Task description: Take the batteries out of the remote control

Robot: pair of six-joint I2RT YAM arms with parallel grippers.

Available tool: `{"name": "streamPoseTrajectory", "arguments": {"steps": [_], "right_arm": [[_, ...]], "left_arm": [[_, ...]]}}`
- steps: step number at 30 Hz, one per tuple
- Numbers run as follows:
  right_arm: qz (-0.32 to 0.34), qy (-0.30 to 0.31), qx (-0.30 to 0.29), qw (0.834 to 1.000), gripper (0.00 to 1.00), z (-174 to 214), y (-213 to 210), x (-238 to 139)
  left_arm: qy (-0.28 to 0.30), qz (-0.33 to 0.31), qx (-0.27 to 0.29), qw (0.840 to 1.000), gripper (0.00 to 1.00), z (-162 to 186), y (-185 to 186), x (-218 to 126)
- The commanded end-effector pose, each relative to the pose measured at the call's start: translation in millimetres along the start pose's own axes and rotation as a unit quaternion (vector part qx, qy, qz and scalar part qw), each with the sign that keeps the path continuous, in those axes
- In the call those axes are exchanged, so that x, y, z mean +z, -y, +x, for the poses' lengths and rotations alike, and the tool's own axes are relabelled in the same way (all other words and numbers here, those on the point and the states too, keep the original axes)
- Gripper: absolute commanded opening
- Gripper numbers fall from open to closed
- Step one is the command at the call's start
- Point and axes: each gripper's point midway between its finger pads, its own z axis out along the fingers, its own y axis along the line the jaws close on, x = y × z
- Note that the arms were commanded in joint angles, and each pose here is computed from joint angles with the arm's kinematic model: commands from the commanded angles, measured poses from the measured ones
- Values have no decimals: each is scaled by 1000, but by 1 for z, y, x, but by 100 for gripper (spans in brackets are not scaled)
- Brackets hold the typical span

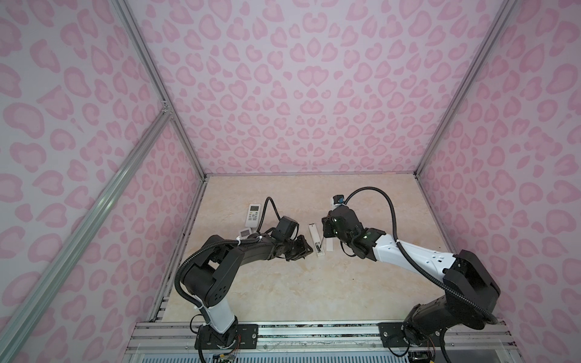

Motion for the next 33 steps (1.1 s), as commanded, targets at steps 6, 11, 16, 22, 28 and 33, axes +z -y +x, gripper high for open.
{"name": "streamPoseTrajectory", "arguments": {"steps": [6,11,16,22,28,33], "right_arm": [[-36,-18,19,999,0,10,-10,-1],[-41,-16,43,998,0,10,-7,-2],[-62,-15,84,994,0,10,-5,1],[-58,-14,107,992,0,11,1,5],[-56,-13,138,989,0,12,12,10],[-51,-13,143,988,0,11,18,12]], "left_arm": [[4,18,-9,1000,28,-7,8,8],[6,19,-12,1000,28,-8,8,9],[5,21,-18,1000,27,-7,6,11],[14,28,-33,999,30,-4,2,7],[38,66,-49,996,32,-5,3,-1],[47,95,-46,993,35,-4,8,-7]]}}
